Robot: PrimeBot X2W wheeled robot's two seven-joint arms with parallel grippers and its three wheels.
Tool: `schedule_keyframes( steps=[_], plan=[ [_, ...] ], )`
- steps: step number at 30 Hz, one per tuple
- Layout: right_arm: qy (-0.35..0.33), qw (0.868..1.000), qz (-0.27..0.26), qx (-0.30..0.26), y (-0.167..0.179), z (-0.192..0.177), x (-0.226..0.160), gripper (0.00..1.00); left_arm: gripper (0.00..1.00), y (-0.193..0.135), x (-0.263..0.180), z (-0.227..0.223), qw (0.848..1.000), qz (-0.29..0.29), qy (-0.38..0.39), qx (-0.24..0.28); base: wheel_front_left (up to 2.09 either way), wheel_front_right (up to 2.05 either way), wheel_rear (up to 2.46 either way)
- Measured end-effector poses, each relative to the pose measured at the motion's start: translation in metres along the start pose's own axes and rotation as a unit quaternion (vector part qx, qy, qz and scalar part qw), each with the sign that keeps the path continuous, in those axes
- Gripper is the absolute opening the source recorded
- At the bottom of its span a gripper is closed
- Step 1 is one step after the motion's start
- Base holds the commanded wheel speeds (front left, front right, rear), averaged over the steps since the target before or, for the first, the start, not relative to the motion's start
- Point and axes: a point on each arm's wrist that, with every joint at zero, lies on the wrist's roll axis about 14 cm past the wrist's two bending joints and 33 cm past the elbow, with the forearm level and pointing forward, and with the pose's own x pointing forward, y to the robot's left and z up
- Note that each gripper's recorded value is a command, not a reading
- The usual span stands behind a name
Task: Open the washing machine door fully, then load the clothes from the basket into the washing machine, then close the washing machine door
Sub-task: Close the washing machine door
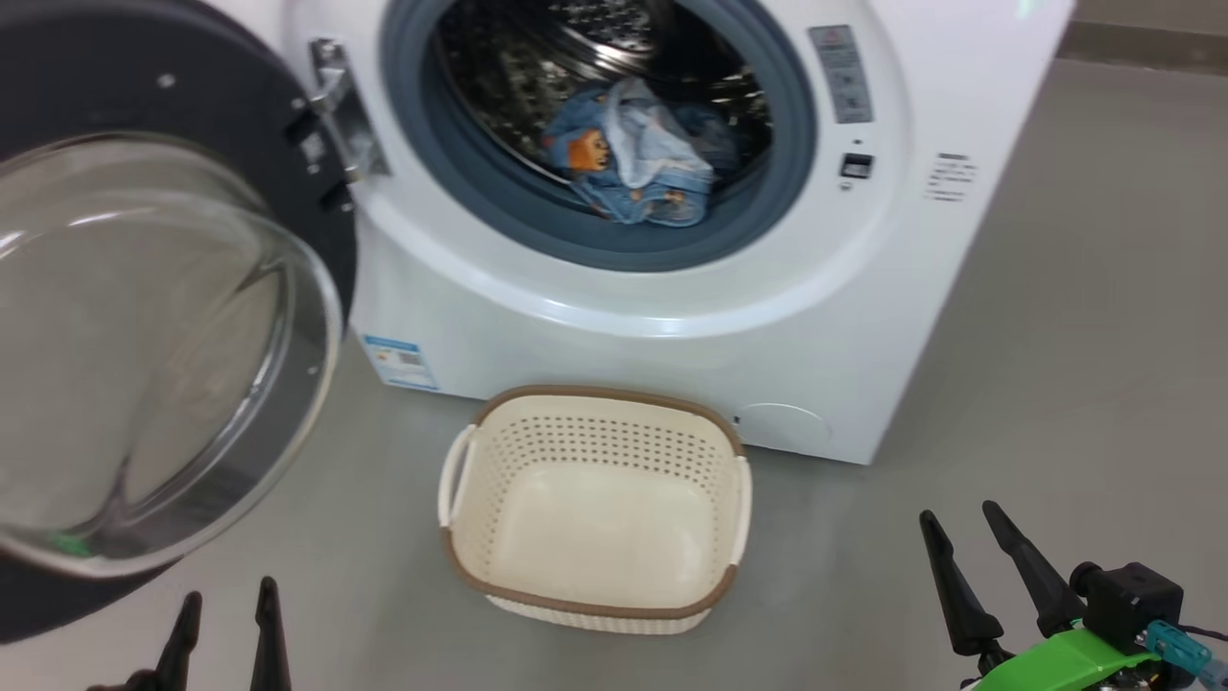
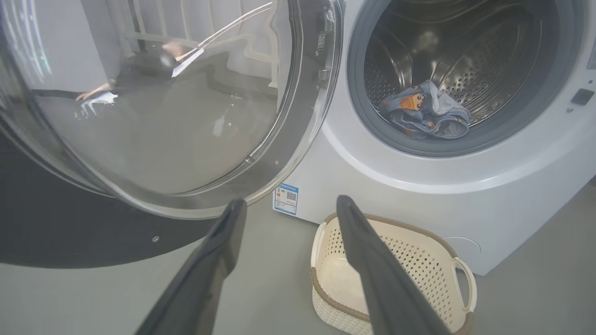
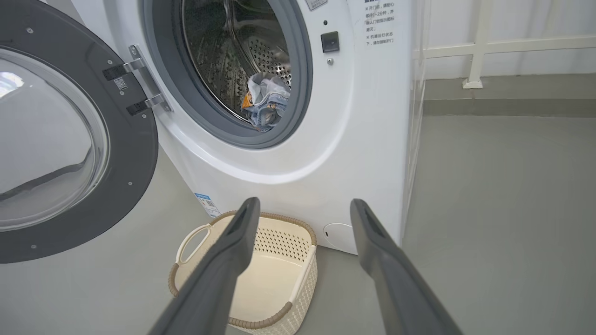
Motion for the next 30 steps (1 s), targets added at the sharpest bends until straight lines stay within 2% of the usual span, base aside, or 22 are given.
schedule_keyframes(
  steps=[9,19,30],
  plan=[
    [0.017,0.997,0.077,-0.001,0.049,-0.010,0.025,1.00,1.00,0.043,-0.038,0.003,0.997,0.076,-0.008,-0.010,0.00,0.00,0.00],
    [0.035,0.988,0.151,0.001,0.099,-0.021,0.038,1.00,1.00,0.075,-0.076,0.009,0.989,0.141,-0.025,-0.023,0.00,0.00,0.00],
    [0.039,0.985,0.170,0.000,0.111,-0.023,0.042,1.00,1.00,0.081,-0.085,0.014,0.986,0.159,-0.035,-0.030,0.00,0.00,0.00]
  ],
)
